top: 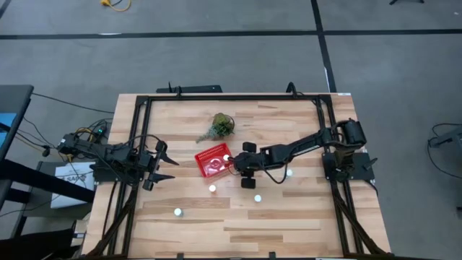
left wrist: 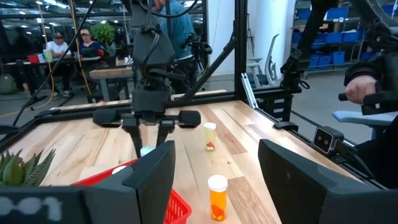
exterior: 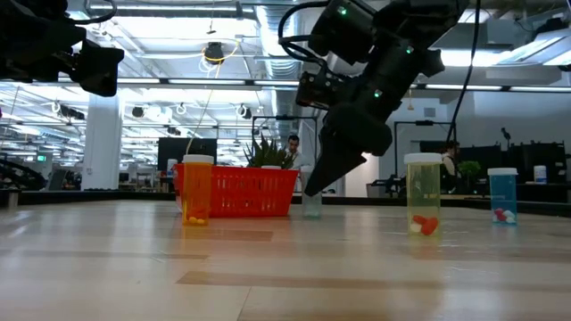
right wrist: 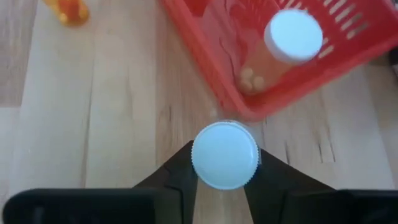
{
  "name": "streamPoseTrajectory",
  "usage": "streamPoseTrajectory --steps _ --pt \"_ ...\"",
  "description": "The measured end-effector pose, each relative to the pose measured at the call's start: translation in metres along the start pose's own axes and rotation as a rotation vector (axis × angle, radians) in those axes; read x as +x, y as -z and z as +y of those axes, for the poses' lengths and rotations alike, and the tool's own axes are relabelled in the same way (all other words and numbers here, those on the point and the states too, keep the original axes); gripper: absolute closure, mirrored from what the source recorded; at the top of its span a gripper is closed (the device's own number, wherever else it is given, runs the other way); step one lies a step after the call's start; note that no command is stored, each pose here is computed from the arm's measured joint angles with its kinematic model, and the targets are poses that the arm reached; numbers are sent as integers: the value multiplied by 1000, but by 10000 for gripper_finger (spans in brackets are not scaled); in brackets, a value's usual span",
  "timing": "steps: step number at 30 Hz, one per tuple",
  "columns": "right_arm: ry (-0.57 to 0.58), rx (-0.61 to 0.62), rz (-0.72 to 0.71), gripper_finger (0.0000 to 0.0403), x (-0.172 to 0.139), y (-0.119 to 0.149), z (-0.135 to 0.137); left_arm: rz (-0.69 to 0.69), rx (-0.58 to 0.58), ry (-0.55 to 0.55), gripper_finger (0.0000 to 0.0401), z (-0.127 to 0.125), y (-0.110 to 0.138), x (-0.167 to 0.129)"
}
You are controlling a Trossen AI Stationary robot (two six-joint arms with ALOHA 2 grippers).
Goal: Pick and place pill bottles into a basket
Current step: Put the green pill bottle into the red bin
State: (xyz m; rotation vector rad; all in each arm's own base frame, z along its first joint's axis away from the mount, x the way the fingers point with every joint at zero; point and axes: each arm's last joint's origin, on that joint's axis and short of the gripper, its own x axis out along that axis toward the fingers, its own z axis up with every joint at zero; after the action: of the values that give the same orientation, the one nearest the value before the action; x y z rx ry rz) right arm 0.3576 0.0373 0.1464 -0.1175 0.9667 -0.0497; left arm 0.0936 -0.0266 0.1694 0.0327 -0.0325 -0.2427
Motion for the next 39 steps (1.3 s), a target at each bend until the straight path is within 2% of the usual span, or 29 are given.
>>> streamPoseTrajectory --steps 7,12,16,22,27,34,39 --pt "-19 -11 -68 292 -35 -11 4 0 4 0 179 0 0 0" --pt "-31 -21 -187 297 -64 -23 5 0 -3 0 179 0 0 0" --pt "-24 -42 -291 298 -71 -33 2 0 6 0 179 0 0 0" --pt "7 -45 -371 296 -58 -42 -9 0 -2 0 179 0 0 0" --pt "-24 -28 -370 297 -41 -49 -21 0 0 0 179 0 0 0" --pt "-43 -77 -341 295 -15 -66 -23 0 1 0 179 0 0 0" --pt "-65 -100 -262 295 3 -73 -28 0 -2 0 179 0 0 0"
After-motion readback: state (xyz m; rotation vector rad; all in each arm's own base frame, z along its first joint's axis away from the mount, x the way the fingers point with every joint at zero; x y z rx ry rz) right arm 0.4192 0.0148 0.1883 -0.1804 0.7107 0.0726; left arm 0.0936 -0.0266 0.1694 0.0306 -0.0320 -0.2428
